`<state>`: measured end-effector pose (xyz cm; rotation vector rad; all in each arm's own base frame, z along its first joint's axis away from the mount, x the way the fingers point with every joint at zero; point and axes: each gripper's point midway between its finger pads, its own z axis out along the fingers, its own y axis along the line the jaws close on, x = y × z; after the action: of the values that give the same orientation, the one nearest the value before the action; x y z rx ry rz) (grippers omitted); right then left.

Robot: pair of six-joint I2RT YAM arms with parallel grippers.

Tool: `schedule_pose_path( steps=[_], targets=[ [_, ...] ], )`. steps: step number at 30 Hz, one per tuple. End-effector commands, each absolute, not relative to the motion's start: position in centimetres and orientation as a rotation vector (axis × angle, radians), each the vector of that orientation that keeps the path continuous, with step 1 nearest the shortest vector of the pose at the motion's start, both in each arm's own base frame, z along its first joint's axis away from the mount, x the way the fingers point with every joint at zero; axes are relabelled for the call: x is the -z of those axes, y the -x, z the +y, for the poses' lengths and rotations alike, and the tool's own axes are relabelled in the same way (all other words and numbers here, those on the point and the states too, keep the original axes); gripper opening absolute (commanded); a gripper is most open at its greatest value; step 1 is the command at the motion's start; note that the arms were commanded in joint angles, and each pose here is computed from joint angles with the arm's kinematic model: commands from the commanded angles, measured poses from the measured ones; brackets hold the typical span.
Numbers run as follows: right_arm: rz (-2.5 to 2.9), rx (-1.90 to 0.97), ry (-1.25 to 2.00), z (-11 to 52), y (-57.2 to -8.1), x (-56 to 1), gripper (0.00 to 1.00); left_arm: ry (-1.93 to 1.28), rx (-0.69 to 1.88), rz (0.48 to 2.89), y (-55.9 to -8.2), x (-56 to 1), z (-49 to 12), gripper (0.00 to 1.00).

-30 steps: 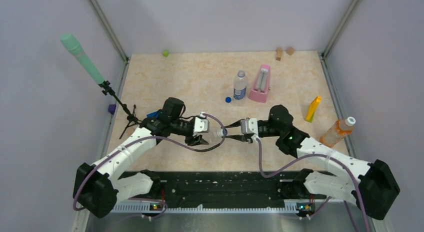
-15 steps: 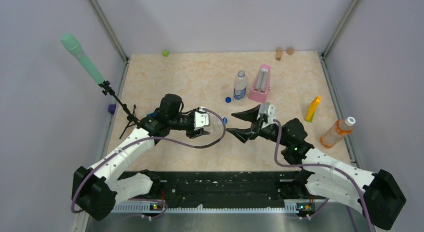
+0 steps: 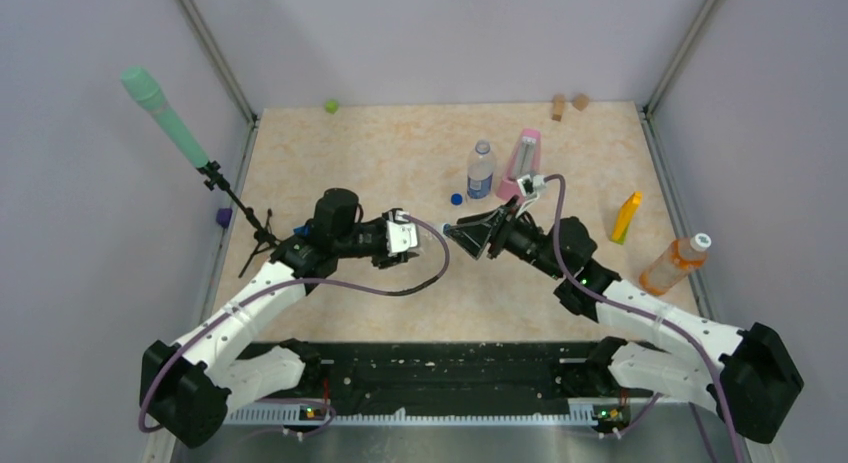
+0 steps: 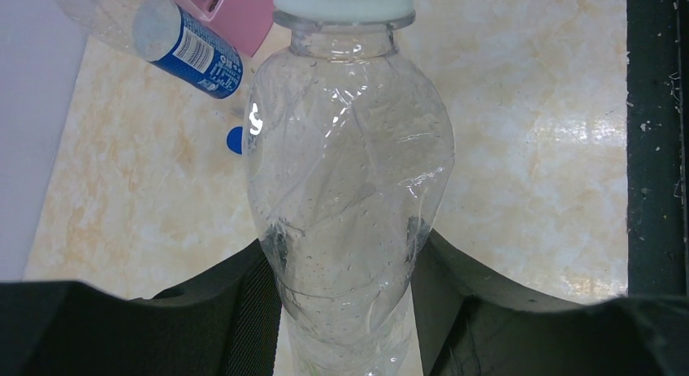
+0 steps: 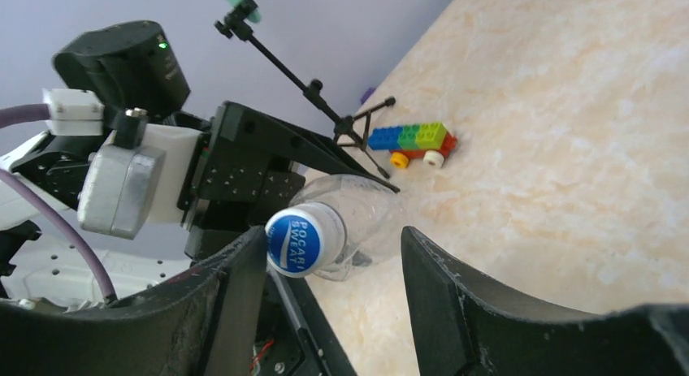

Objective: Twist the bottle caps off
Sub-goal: Unscrew the bottle cap from the plastic bottle.

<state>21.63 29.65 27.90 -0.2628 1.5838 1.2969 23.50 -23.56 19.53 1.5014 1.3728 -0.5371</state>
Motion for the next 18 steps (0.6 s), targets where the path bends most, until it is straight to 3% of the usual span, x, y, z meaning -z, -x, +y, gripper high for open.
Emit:
schedule_pose_path(
  steps=[1, 15, 17, 18],
  targets=[
    [1.599, -1.342, 0.212, 30.8, -22.1, -29.6, 0.60, -1.476, 0.520, 1.322, -23.9, -20.9, -23.9, 0.00],
    [1.675, -1.287, 0.385, 32.4, -20.9, -28.8, 0.57, -1.484, 0.517, 1.348, -24.2, -20.2, -24.0, 0.00],
    [1.690, -1.261, 0.384, 32.3, -21.2, -28.5, 0.51, -1.485, 0.516, 1.349, -24.2, -20.1, -24.0, 0.00],
    [1.694, -1.246, 0.386, 32.3, -21.4, -28.3, 0.41, -1.484, 0.515, 1.350, -24.2, -20.1, -24.0, 0.00]
  ],
)
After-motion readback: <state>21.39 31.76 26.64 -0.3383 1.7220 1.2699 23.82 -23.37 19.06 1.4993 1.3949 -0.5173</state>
